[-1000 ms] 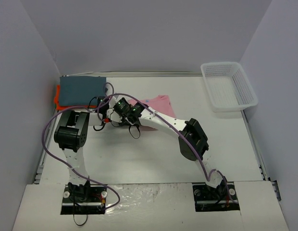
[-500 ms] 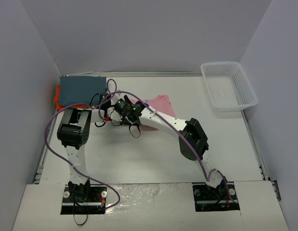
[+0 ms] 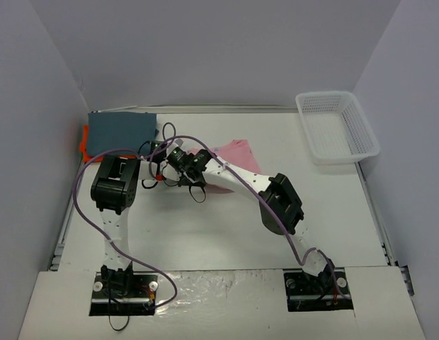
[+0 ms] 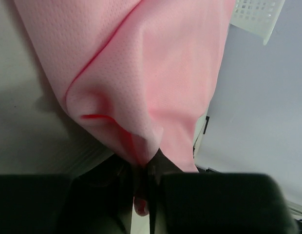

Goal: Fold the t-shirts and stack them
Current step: Put the neatly folded tshirt into the corner of the board with the left arm

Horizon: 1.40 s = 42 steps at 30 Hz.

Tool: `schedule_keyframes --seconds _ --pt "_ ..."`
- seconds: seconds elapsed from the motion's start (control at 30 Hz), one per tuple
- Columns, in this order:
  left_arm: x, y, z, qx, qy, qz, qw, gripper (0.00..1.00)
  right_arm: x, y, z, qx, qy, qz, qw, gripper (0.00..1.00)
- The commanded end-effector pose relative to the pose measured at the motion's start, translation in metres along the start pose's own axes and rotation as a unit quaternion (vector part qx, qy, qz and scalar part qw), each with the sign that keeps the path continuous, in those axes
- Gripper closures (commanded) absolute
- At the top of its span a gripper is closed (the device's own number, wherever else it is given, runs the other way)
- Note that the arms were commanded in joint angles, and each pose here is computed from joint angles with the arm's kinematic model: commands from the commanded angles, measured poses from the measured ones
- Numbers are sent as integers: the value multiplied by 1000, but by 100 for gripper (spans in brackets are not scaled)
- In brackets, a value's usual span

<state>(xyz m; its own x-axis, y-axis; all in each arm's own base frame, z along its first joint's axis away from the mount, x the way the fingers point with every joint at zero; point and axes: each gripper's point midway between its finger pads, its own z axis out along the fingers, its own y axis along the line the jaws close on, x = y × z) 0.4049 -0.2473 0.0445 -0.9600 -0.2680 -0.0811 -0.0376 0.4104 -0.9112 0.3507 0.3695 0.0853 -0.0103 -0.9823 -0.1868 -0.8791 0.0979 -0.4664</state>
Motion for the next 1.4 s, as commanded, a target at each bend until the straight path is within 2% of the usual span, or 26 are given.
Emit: schedule_keyframes --seconds 0.0,0.03,0.07,0.1,0.17,0.2,0.27,0.3,0.4,0.43,0.47,0.53,0.57,0.63,0.7,0.77,0.97,1.17,1.27,1.37 --pt "4 -23 14 22 17 30 999 93 -40 2 -18 6 -54 -8 999 100" --pt "4 -25 14 24 17 32 999 95 -40 1 -19 6 -54 -7 999 96" --pt "3 -26 14 24 18 33 999 97 -41 5 -21 -4 -57 -10 998 82" --pt "3 -28 13 25 18 35 999 98 -39 9 -22 -14 -54 -17 998 60" --pt "2 -33 12 30 20 44 998 98 -35 21 -27 -44 -56 -33 997 52" --pt "1 -37 9 32 21 47 998 98 -36 25 -39 -60 -72 -32 995 40" --pt "-5 -41 4 34 17 62 997 98 -20 33 -56 -73 -73 -39 994 31" --pt "-7 -44 2 35 14 65 997 98 -11 37 -60 -77 -69 -46 994 0" --pt "-18 -52 -10 39 -1 79 996 98 38 44 -78 -93 -49 -49 993 0" --pt "-19 -53 -14 39 -3 85 996 98 46 49 -85 -116 -63 -44 990 0" --pt "-26 -56 -20 39 -11 93 995 97 71 29 -94 -108 -68 -11 992 0" --pt "-28 -56 -26 29 -5 115 993 97 115 21 -88 -126 -58 22 990 0" --pt "-30 -55 -29 21 -3 124 992 98 151 -6 -87 -109 -47 75 990 0" --pt "-35 -54 -35 -9 5 148 989 98 203 -31 -84 -99 -27 167 981 0" --pt "-44 -54 -41 -27 7 148 989 98 231 -34 -83 -103 -25 201 974 0" --pt "-48 -46 -45 -40 10 142 989 98 249 -41 -86 -104 -55 243 963 0" --pt "-70 -49 -62 -53 -7 163 985 98 268 -35 -78 -101 -68 289 949 0" --pt "-115 -67 -99 -75 -65 201 975 98 271 -27 -64 -118 -66 315 939 0" --pt "-132 -72 -115 -110 -72 215 968 98 270 -21 -59 -130 -69 318 936 0" --pt "-149 -72 -131 -170 -76 243 952 98 271 -17 -55 -137 -72 322 934 0"
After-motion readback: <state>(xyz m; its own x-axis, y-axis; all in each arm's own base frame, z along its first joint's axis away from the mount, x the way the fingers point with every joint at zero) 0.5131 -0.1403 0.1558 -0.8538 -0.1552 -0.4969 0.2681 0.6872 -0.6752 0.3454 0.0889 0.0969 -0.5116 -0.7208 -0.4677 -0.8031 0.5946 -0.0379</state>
